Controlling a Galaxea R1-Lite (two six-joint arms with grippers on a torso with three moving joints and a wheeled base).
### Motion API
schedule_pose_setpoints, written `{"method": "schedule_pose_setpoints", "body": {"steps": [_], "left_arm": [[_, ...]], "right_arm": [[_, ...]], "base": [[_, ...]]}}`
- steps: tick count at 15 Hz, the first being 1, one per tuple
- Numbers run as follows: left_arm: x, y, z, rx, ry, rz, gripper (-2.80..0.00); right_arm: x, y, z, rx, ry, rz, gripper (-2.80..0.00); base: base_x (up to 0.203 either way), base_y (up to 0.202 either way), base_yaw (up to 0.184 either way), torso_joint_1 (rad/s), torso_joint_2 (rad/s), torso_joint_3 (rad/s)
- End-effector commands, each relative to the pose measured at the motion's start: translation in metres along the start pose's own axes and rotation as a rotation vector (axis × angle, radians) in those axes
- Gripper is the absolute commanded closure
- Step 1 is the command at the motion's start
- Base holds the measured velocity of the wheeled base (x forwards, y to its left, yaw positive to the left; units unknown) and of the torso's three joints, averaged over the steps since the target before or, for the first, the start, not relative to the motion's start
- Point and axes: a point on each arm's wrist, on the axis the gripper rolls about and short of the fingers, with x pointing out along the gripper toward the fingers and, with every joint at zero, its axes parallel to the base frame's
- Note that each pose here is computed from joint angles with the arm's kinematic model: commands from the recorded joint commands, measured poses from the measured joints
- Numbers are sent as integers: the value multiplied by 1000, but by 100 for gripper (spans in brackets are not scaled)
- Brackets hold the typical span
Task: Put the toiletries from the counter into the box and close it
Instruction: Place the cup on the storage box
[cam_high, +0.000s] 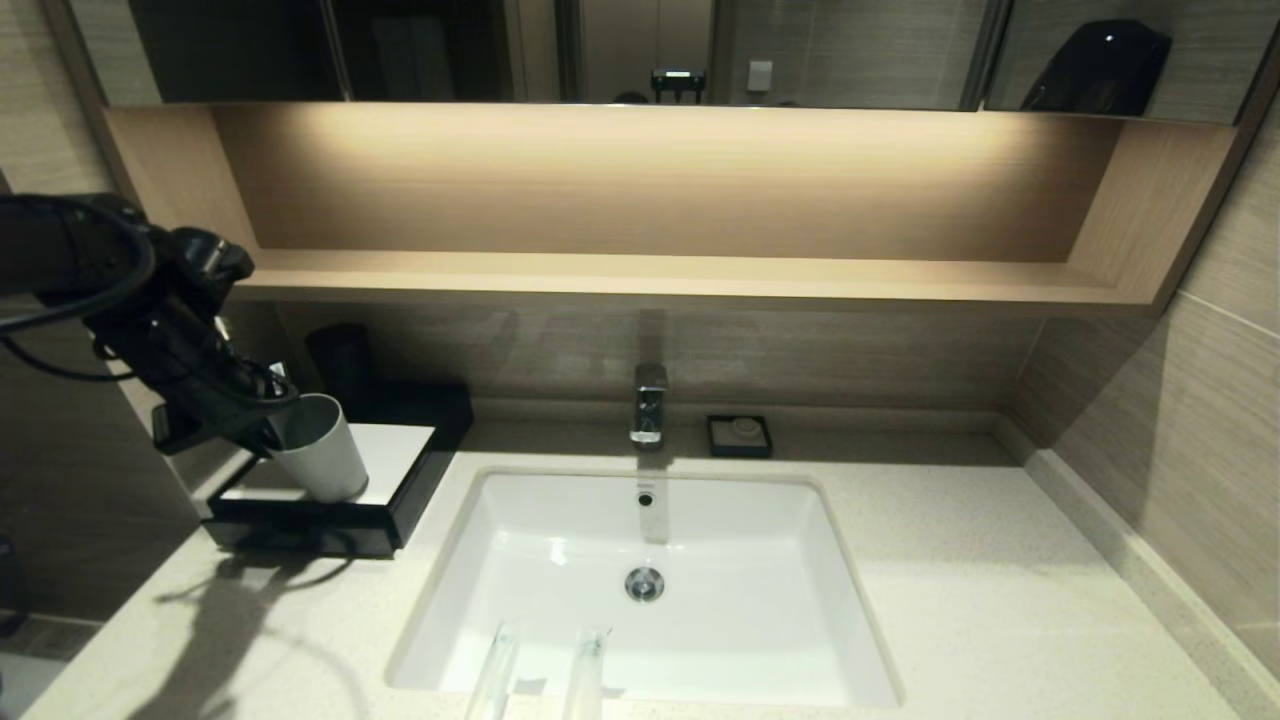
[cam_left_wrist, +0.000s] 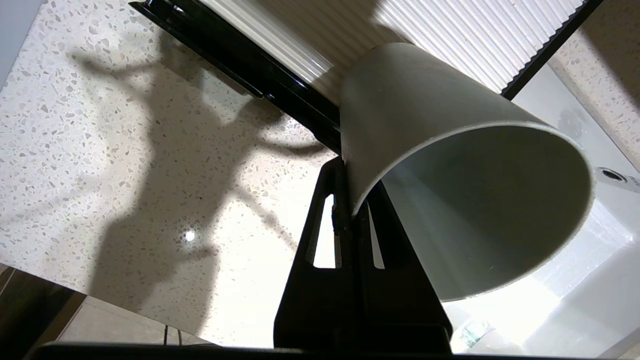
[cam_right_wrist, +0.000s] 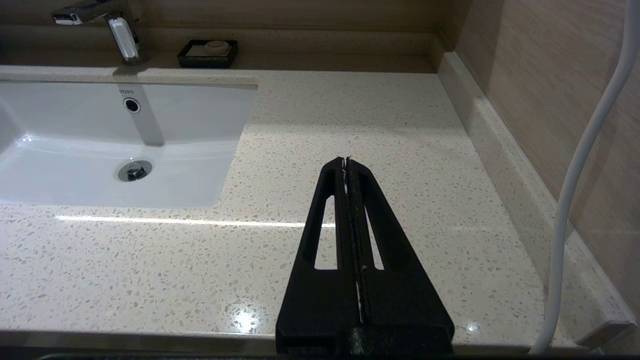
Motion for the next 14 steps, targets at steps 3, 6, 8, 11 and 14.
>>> {"method": "schedule_pose_setpoints", "body": {"steps": [3, 6, 8, 11, 14], "left_arm": [[0, 1, 0, -12, 5, 3, 0], [3, 2, 1, -19, 11, 7, 0], [3, 2, 1, -20, 11, 7, 0], [4, 2, 1, -20, 12, 7, 0], [6, 3, 1, -25, 18, 11, 0]], "right_arm": [[0, 0, 0, 0, -1, 0, 0], [0, 0, 0, -1, 0, 1, 0], [0, 0, 0, -1, -1, 1, 0], [0, 0, 0, -1, 0, 0, 0], [0, 0, 0, -1, -1, 0, 0]], "base": [[0, 0, 0, 0, 0, 0], [0, 0, 0, 0, 0, 0], [0, 0, 0, 0, 0, 0], [0, 0, 0, 0, 0, 0], [0, 0, 0, 0, 0, 0]]}}
